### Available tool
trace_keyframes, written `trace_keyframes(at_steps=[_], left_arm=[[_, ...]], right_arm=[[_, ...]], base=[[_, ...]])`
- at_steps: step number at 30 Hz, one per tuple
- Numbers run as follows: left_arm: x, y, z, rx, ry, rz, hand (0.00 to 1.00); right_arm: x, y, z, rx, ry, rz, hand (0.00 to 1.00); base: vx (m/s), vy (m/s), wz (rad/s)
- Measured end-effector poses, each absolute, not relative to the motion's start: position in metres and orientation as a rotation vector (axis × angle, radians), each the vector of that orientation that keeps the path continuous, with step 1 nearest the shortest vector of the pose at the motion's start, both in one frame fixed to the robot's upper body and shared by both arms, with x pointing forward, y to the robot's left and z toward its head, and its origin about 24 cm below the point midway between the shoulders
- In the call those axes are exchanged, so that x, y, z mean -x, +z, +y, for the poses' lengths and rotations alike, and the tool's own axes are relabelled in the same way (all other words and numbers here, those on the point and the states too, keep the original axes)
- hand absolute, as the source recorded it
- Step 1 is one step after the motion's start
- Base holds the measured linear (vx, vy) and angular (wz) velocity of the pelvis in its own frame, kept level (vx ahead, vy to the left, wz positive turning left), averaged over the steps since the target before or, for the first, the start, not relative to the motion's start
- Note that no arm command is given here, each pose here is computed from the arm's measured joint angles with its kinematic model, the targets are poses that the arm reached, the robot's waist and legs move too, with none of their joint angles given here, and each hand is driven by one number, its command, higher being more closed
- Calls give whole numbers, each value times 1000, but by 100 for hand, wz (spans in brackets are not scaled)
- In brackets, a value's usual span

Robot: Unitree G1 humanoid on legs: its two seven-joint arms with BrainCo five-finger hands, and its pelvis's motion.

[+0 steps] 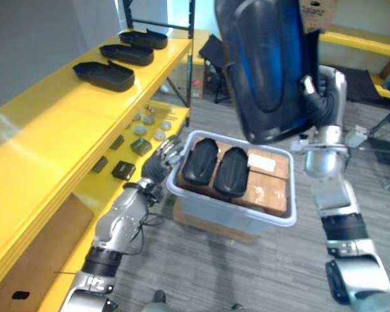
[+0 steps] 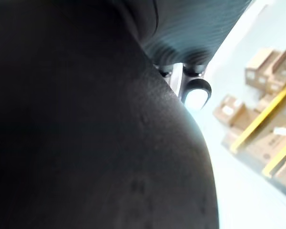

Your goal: Walk over and take plastic housings, then place them on the shelf

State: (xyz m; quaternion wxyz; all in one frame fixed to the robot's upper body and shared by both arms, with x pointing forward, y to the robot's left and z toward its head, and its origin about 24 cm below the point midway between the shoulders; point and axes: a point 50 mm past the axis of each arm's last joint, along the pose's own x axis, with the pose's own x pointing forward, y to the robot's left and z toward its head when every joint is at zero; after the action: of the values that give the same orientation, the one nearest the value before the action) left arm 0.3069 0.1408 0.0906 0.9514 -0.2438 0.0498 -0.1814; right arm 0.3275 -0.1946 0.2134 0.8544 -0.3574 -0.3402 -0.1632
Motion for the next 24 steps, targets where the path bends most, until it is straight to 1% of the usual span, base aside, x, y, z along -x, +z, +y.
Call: trace_keyframes(at_steps=[5,8,14,24], left_arm=[[-306,83,137,506,-351,109,0],[-304,81,131,477,-346,108,0],[-299,72,130,447,-343,136,0],[-297,70,118,454,-377,129,0]], right_arm=[[-331,202,-194,779,-315,-680,100],[-333,195,-193,791,-294,-658,100],[-332,157,-169,865,-136,-577,100],[-331,132,-155,910,-36,-516,100]], base=[[-81,-60,4],[-38,-29,5],[0,0,0],[-31,-5,0]])
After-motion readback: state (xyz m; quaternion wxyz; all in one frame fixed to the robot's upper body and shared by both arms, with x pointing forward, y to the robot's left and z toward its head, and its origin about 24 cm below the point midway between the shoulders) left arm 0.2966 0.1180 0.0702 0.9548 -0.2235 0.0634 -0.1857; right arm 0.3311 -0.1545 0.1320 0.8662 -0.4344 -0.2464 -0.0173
